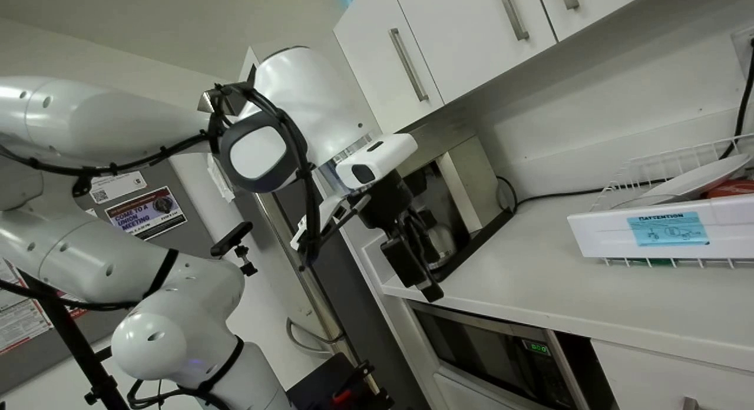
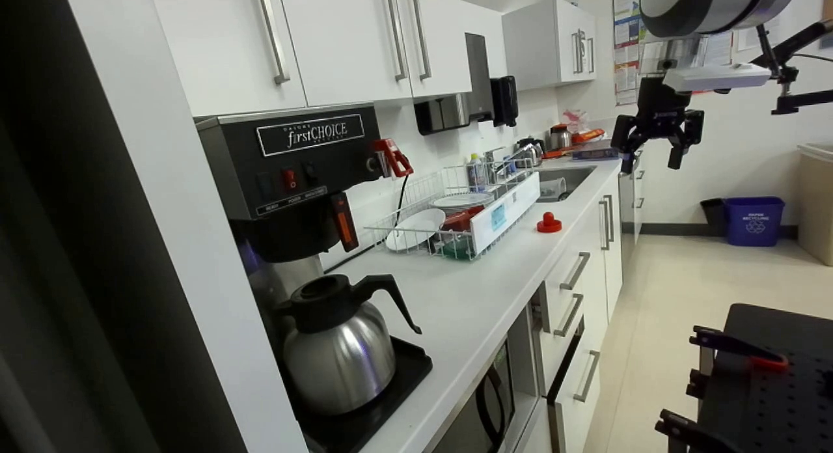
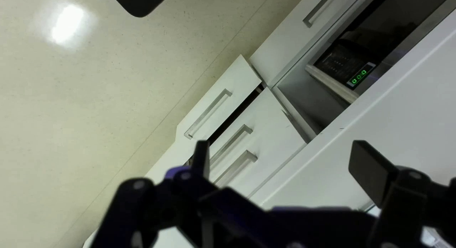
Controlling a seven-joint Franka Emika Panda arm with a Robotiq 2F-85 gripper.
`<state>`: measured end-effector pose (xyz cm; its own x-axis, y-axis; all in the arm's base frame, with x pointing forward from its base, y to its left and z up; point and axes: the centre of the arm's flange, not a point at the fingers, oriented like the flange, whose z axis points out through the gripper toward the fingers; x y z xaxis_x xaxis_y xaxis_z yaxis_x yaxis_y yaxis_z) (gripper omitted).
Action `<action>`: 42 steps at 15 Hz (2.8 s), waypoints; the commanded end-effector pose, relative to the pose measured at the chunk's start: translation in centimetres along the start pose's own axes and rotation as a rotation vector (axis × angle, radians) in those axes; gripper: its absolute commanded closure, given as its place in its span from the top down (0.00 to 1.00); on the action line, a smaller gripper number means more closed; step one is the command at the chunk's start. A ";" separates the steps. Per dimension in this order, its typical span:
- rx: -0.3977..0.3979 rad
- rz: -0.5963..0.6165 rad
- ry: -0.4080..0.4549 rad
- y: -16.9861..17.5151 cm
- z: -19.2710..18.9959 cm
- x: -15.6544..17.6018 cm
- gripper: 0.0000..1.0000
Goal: Close the top left drawer
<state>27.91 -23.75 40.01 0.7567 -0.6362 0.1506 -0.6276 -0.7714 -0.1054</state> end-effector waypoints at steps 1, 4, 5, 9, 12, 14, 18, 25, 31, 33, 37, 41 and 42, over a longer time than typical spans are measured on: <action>0.060 0.108 0.013 3.5 2.5 3.6 1.00; 0.162 0.248 0.067 8.5 5.8 5.1 1.00; 0.204 0.305 0.078 10.4 7.1 5.4 1.00; 0.331 0.510 0.105 17.0 12.4 5.2 1.00; 0.359 0.660 0.131 21.0 15.5 4.4 1.00; 0.362 0.651 0.148 19.3 10.7 1.2 1.00; 0.336 0.685 0.145 20.1 11.5 1.4 1.00; 0.421 0.793 0.198 21.5 16.8 4.1 1.00; 0.505 0.827 0.252 23.3 22.0 4.3 1.00; 0.535 0.839 0.269 24.5 24.0 4.0 1.00; 0.559 0.893 0.307 28.6 28.0 3.5 1.00; 0.560 0.926 0.240 28.5 28.0 1.5 1.00; 0.559 0.932 0.236 28.8 28.2 1.5 1.00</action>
<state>16.13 -47.28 9.47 -0.0591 -0.9974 -0.0410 -0.7165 0.0710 -0.6939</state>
